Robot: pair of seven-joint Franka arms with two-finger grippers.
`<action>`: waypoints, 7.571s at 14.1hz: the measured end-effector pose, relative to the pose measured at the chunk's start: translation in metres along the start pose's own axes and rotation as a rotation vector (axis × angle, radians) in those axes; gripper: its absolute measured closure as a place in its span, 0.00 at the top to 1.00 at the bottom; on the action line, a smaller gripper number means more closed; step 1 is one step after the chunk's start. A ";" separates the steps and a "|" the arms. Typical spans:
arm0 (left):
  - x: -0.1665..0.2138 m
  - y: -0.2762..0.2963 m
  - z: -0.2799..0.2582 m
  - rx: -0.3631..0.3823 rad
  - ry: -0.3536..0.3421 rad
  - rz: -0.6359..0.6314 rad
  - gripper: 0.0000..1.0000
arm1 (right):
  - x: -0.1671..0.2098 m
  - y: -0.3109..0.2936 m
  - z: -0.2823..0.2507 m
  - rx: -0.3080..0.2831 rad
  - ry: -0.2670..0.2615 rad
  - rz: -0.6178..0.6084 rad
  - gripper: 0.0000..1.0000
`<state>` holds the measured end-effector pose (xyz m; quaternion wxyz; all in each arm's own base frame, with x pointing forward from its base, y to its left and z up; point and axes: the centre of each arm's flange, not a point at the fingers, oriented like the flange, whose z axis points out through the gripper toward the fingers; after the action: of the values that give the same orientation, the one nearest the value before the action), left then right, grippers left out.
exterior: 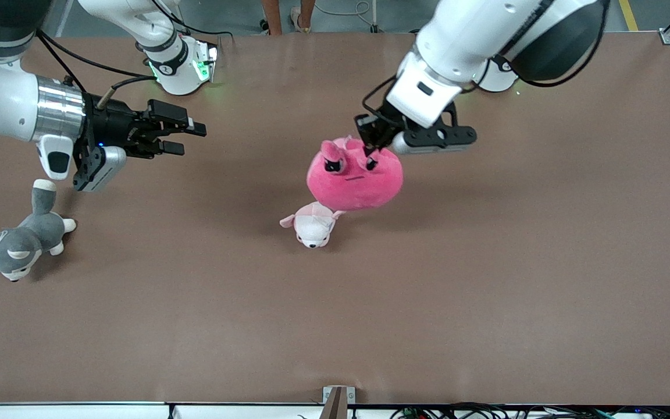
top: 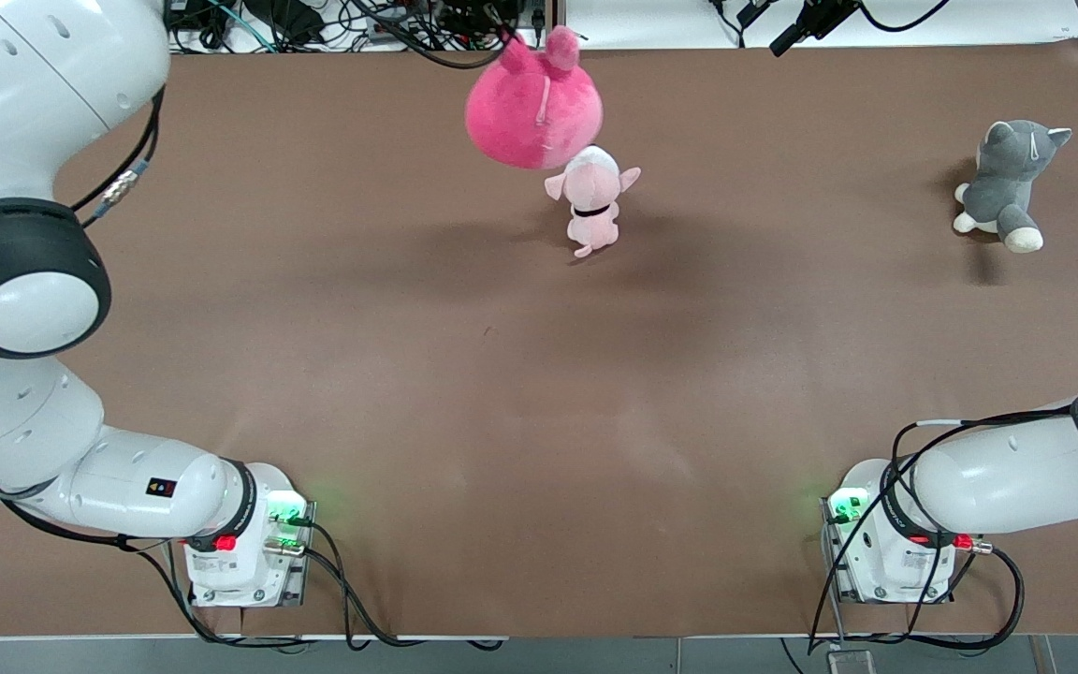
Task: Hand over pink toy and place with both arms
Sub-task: 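Lift the pink toy with the left gripper while the right gripper approaches, then close the right gripper on the pink toy beside the left gripper, then carry the pink toy with the right gripper while the left gripper withdraws, then lower the pink toy near the grey cat with the right gripper, then open the right gripper to release the pink toy on the table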
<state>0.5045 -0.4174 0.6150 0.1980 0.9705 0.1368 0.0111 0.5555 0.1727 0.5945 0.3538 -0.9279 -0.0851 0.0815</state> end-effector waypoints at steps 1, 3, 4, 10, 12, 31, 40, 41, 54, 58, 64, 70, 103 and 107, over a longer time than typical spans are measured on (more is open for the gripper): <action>-0.006 0.007 0.004 -0.010 -0.003 -0.031 0.08 | 0.000 -0.003 0.003 0.002 -0.006 0.001 0.82; -0.017 0.023 0.019 -0.053 -0.005 -0.113 0.08 | -0.002 -0.018 0.014 0.017 -0.024 0.019 0.81; -0.022 0.031 0.028 -0.082 -0.007 -0.153 0.08 | -0.003 -0.028 0.021 0.034 -0.032 0.032 0.81; -0.028 0.060 0.067 -0.181 -0.035 -0.264 0.08 | 0.007 -0.051 0.054 0.050 -0.020 0.055 0.79; -0.027 0.062 0.072 -0.186 -0.041 -0.267 0.08 | 0.014 -0.045 0.063 0.048 -0.023 0.067 0.80; -0.030 0.064 0.082 -0.177 -0.053 -0.264 0.08 | 0.035 -0.041 0.100 -0.014 0.016 0.062 0.69; -0.028 0.063 0.086 -0.173 -0.055 -0.268 0.08 | 0.042 -0.033 0.103 -0.045 0.044 0.062 0.57; -0.028 0.063 0.086 -0.173 -0.055 -0.268 0.08 | 0.042 -0.033 0.104 -0.054 0.043 0.060 0.57; -0.027 0.063 0.085 -0.167 -0.035 -0.257 0.20 | 0.043 -0.029 0.103 -0.080 0.049 0.056 0.09; -0.031 0.065 0.086 -0.134 0.051 -0.194 0.64 | 0.041 -0.028 0.104 -0.093 0.031 0.051 0.09; 0.039 0.013 0.089 0.091 0.235 -0.060 1.00 | 0.047 0.043 0.041 -0.119 0.050 0.060 0.09; 0.152 -0.108 0.053 0.342 0.151 0.116 1.00 | 0.042 0.147 -0.037 -0.198 0.122 0.081 0.09; 0.114 -0.312 -0.132 0.406 -0.082 0.309 1.00 | 0.060 0.381 0.006 -0.074 -0.022 0.072 0.09; 0.113 -0.311 -0.130 0.407 -0.087 0.313 1.00 | 0.058 0.392 0.014 -0.030 -0.038 0.046 0.09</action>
<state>0.5225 -0.0626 0.6108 0.0003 0.9993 -0.0244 -0.0281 0.6483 -0.0946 0.3161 0.3361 -0.9331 -0.0717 0.1058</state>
